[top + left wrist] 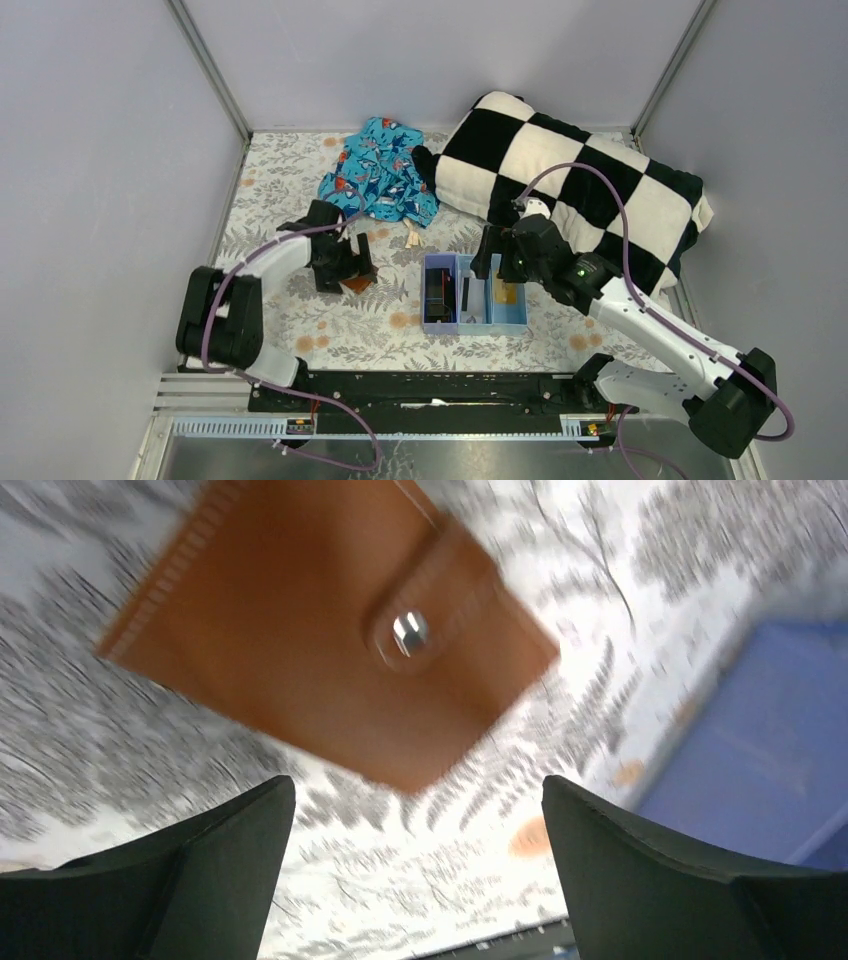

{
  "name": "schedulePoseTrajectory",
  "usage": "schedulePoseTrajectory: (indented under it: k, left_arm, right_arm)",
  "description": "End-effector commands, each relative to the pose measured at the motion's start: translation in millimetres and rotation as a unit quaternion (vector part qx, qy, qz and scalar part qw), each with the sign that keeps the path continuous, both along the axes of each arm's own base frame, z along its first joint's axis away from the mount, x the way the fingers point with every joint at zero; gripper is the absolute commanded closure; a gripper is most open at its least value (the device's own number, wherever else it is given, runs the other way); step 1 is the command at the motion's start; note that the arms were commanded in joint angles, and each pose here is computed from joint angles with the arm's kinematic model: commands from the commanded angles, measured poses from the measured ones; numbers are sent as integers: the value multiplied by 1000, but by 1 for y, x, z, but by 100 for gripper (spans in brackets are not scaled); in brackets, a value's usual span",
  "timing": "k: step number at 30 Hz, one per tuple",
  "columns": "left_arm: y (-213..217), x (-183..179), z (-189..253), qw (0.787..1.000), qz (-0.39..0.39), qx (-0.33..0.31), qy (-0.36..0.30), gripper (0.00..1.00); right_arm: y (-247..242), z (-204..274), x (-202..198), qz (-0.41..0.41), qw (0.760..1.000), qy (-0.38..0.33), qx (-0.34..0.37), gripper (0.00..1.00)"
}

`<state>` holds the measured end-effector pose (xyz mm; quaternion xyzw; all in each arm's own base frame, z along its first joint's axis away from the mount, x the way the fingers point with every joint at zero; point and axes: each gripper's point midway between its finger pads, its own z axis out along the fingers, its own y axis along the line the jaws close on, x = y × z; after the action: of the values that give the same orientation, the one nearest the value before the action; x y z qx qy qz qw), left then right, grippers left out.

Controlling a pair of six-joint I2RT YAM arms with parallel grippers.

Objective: Take the credit cards out of the card holder
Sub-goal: Move the card holder to the center of the board, then open the card holder at the center of the board.

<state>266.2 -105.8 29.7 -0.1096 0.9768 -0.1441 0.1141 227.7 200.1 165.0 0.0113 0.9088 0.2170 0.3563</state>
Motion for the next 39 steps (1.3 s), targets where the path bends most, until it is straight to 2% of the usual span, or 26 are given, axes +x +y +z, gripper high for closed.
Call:
schedulePoseTrajectory:
  k: [1, 6, 10, 13, 17, 19, 21, 26, 33, 39]
  left_arm:
    - [-24, -16, 37, 997, 12, -77, -25, 2]
    - [19, -4, 71, 994, 86, 3, -72, 2]
    - [56, 18, 70, 981, 183, 11, -64, 7]
    - [63, 40, 59, 975, 214, 16, -61, 10]
    - [60, 80, 53, 971, 230, 6, -67, 16]
    - [54, 104, 54, 974, 212, 1, -82, 16]
    - [43, 114, 48, 981, 175, 25, -79, 16]
    - [15, 119, 21, 992, 107, 43, -49, 15]
    - [-38, 98, 0, 1000, 6, 8, -22, 16]
    - [-84, 61, 11, 997, -67, -25, -26, 16]
  right_arm:
    - [19, 22, 9, 55, 998, -34, -13, 0]
    - [50, 39, 7, 112, 991, -75, -16, 0]
    - [93, 42, 2, 163, 983, -85, -11, 0]
    - [123, 44, 2, 201, 975, -87, -29, 0]
    - [130, 35, 11, 208, 973, -76, -62, 0]
    - [129, 34, 11, 210, 973, -77, -63, 0]
    - [123, 35, 8, 206, 973, -77, -64, 0]
    - [94, 31, 0, 163, 981, -79, -64, 0]
    - [68, 21, -17, 146, 985, -64, -63, 0]
    - [62, 23, -12, 131, 986, -73, -77, 0]
